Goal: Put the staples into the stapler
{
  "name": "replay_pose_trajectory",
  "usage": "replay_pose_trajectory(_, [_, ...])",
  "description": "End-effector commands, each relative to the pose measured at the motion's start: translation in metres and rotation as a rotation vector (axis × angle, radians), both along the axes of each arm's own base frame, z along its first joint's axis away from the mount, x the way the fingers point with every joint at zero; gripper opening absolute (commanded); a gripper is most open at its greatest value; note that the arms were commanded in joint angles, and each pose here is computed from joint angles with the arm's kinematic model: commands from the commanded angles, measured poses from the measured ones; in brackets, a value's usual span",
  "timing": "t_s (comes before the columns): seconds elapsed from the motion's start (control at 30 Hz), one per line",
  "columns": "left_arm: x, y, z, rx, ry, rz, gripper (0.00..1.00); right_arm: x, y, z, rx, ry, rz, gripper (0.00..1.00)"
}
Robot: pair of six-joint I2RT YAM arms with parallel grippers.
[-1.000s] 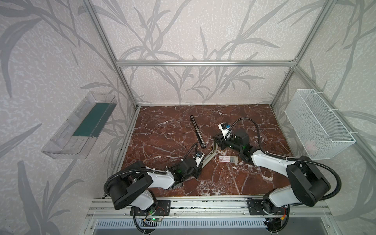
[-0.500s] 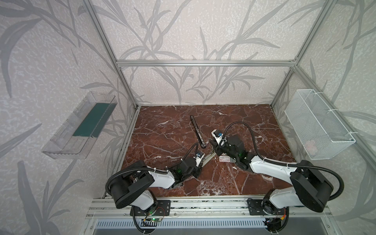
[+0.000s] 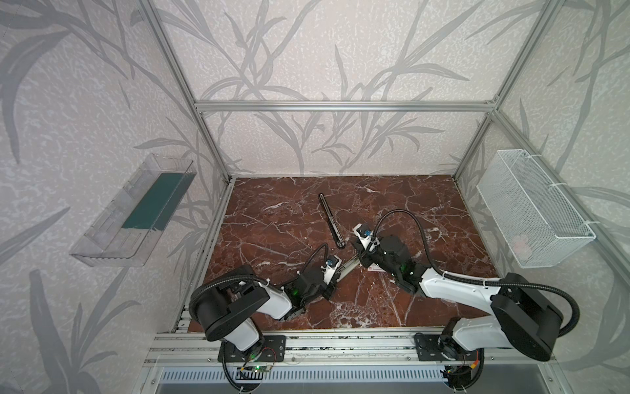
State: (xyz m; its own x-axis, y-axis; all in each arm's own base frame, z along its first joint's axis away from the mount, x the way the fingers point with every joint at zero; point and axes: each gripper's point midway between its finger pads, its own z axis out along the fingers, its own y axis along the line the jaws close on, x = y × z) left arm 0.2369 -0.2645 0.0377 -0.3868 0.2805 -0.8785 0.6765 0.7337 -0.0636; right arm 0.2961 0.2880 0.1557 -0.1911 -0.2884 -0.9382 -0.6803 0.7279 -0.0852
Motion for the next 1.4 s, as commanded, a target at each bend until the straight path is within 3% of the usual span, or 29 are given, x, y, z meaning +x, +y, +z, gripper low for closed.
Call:
replay_pose_trajectory(0.0, [0.022, -0.006, 0.037, -0.135, -0.105, 0.056, 0.0, -0.055, 0.045, 0.001, 0.127, 0.138, 0.24, 0.32])
replay_pose_trajectory(0.6, [0.021, -0.006, 0.037, -0.153, -0.108, 0.046, 0.0, -0.086, 0.071, -0.011, 0.059, 0.136, 0.309, 0.36])
replay_pose_trajectory(1.0, [0.02, -0.006, 0.039, -0.162, -0.111, 0.039, 0.0, -0.073, 0.06, -0.023, 0.042, 0.13, 0.206, 0.43])
replay_pose_trajectory(1.37, [0.019, -0.005, 0.04, -0.171, -0.115, 0.038, 0.0, -0.076, 0.055, -0.034, 0.04, 0.156, 0.198, 0.48])
